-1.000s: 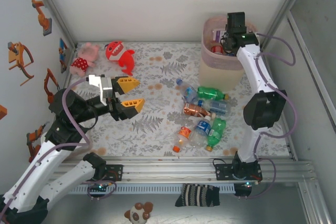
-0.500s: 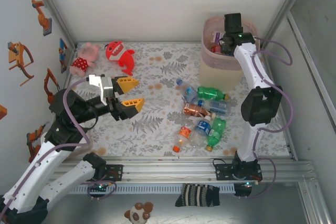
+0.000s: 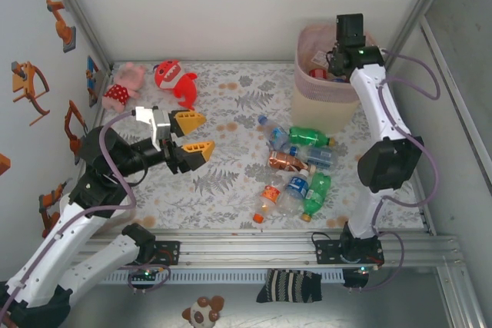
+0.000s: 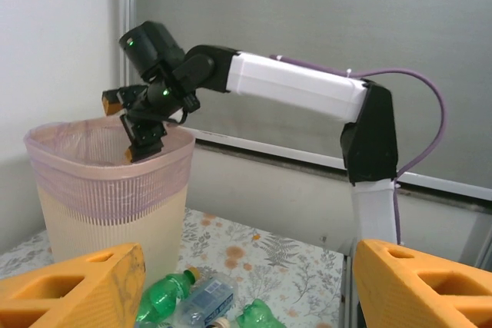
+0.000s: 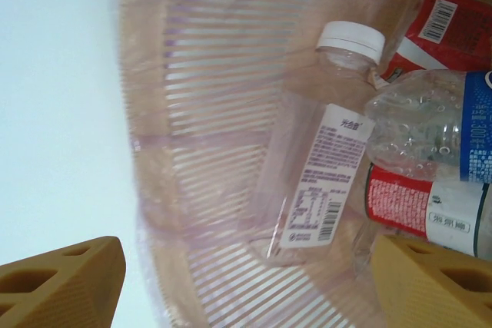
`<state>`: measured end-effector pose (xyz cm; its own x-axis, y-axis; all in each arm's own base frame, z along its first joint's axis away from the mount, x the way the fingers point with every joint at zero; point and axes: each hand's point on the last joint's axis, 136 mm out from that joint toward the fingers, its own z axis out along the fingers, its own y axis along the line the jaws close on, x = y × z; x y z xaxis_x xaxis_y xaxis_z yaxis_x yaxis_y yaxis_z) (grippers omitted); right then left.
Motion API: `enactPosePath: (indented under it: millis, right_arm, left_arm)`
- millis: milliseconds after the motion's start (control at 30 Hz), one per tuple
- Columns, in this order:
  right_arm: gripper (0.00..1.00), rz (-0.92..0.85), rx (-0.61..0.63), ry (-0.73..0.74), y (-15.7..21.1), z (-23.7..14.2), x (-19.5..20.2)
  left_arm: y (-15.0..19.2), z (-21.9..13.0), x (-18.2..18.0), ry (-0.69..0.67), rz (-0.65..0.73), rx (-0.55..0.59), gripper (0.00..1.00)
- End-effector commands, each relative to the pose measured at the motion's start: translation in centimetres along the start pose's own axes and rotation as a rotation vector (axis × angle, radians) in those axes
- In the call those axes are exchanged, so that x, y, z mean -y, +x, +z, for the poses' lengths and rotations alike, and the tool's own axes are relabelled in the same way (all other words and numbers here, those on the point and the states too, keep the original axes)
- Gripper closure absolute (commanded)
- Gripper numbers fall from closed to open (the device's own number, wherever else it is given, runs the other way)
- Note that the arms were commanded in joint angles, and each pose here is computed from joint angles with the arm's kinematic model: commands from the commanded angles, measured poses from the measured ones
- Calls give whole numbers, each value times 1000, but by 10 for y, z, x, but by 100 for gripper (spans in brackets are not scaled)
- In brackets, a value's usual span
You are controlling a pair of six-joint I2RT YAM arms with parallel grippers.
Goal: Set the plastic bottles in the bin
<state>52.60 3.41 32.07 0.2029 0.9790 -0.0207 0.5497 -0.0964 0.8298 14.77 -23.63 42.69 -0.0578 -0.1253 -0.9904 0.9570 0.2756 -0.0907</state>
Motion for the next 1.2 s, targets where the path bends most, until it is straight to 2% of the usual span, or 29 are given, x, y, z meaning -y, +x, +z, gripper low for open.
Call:
enactPosePath:
  millis: [0, 167, 367, 467, 767, 833, 967, 1167]
  right_arm:
    - [18, -8, 54, -49, -17, -25, -12]
    - [20, -84, 43, -123, -20, -41, -26]
    - [27, -290, -19, -258, -7, -44, -57]
    - [28, -331, -66, -320, 4, -32, -70]
    - [28, -292, -238, -458, 47, 20, -93]
    - [33, -291, -259, -499, 54, 30, -97]
    - [43, -286, -262, -474, 57, 49, -82]
    - [47, -236, -275, -340, 54, 85, -26]
  left_arm:
    - [-3, 3, -7, -31, -6, -9, 29]
    - [6, 11, -19, -63, -49, -48, 29]
    - [15, 20, -32, -92, -101, -75, 29]
    - [18, 24, -35, -94, -119, -79, 29]
    - [20, 29, -43, -116, -126, -83, 29]
    - [20, 30, -45, -118, -127, -84, 29]
    - [24, 31, -48, -127, -135, -95, 29]
    - [29, 33, -51, -136, -143, -101, 29]
